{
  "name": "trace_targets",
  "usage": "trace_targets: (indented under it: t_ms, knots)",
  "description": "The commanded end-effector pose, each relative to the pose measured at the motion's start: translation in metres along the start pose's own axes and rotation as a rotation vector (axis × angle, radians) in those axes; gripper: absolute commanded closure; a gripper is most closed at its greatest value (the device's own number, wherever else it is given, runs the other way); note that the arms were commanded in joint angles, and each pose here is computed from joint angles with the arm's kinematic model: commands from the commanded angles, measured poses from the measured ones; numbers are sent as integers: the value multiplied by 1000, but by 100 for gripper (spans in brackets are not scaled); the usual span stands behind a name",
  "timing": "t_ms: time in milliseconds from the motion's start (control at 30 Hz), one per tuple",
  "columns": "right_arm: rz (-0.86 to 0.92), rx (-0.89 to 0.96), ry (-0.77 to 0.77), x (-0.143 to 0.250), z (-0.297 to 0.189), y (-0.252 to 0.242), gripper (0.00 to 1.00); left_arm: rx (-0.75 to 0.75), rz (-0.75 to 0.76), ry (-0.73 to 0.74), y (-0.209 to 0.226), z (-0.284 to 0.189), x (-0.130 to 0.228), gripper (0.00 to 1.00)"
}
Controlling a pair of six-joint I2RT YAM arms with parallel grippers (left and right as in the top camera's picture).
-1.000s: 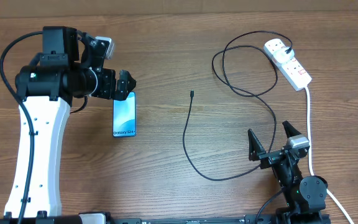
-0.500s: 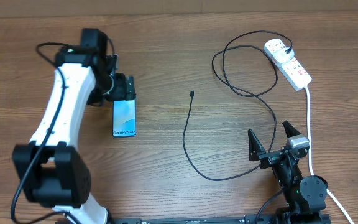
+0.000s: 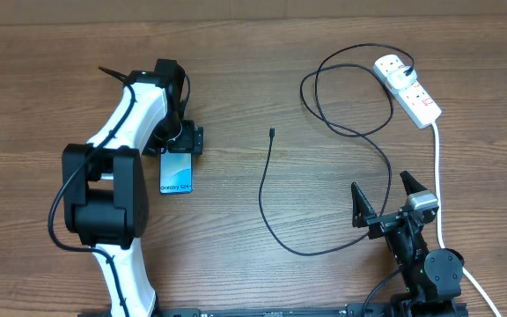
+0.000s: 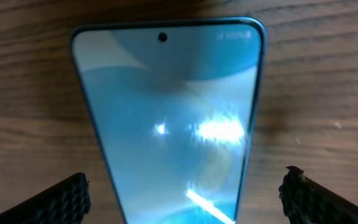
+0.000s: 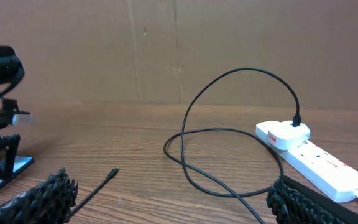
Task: Plug charger to phone and switch on socket
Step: 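Close the left gripper on the phone's edge and tilt it up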
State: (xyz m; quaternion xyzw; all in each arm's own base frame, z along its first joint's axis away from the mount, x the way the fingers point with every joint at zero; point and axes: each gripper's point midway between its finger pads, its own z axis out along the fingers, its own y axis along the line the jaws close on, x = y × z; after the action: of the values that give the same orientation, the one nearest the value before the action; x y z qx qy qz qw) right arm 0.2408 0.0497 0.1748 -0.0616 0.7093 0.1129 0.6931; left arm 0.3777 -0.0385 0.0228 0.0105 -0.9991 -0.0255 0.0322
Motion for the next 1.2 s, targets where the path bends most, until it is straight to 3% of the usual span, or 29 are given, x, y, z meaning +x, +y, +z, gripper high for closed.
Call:
trace_targets:
  t_ms: [0,233,367,733,1167]
  knots:
    - [-5,-12,-1,2,0,2,0,-12,10,17,0,16,-6,8]
    - [-5,-12,-1,2,0,2,0,-11,14,15,-1,24,-6,12]
    - [-5,-12,-1,2,0,2,0,-10,14,44,0,25,1,22]
    - [-5,-12,-1,2,0,2,0,27,87,96,-6,25,14,17]
    - [-5,-12,-1,2,0,2,0,50,111,128,-9,38,27,23]
